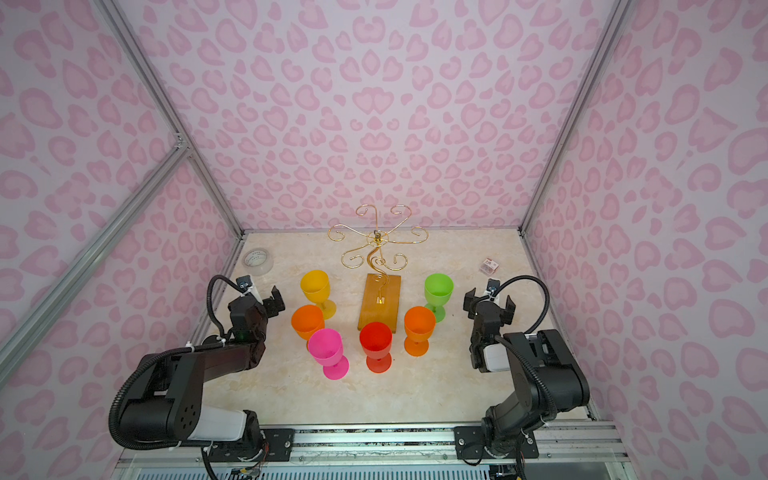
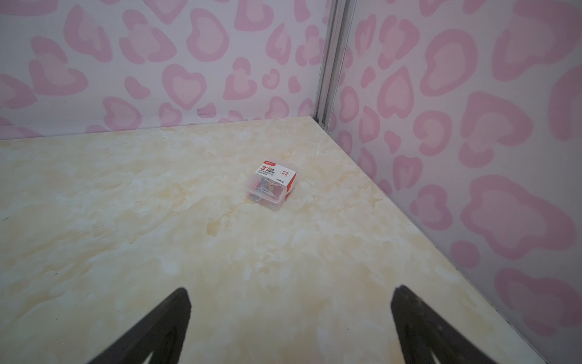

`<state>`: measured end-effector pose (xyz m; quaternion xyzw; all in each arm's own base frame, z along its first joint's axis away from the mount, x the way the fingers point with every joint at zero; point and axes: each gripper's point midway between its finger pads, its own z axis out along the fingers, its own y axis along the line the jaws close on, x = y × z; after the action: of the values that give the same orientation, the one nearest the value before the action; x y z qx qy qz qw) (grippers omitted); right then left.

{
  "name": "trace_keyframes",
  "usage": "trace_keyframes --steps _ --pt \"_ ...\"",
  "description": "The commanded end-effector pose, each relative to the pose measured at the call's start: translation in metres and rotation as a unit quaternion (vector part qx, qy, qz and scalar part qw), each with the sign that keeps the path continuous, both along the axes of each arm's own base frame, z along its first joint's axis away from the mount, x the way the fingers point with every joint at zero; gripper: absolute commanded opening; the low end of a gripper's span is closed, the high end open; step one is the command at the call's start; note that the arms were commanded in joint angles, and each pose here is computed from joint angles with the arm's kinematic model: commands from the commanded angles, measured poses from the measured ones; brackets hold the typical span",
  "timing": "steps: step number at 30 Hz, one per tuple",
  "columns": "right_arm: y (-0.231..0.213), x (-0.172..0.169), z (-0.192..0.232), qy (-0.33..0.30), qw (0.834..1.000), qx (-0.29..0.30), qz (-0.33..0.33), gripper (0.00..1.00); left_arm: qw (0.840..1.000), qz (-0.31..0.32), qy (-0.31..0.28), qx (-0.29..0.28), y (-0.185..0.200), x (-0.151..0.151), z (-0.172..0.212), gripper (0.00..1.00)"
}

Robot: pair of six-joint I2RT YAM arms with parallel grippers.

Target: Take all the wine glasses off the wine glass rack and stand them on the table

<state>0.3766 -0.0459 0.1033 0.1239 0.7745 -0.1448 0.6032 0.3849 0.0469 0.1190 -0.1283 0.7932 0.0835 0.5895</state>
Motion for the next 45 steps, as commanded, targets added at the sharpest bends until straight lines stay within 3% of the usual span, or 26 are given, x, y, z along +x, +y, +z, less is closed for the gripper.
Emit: trace_keyframes --steps 1,36,39,45 --pt "-0.002 0.002 0.003 -0.008 1.0 0.003 -0.002 1.0 1.0 0.004 -0.014 0.002 0.002 0.002 0.006 0.97" --pt "-0.002 0.001 0.004 -0.01 1.0 0.001 0.001 1.0 1.0 0.002 -0.016 0.002 0.001 0.001 0.006 0.97" --pt "0.005 0.002 0.004 -0.009 1.0 -0.006 0.014 1.0 0.996 -0.084 -0.01 0.005 -0.025 0.007 0.002 0.97" --pt "0.005 0.002 0.004 -0.009 1.0 -0.006 0.015 1.0 0.997 -0.077 -0.013 0.003 -0.022 0.006 0.003 0.97"
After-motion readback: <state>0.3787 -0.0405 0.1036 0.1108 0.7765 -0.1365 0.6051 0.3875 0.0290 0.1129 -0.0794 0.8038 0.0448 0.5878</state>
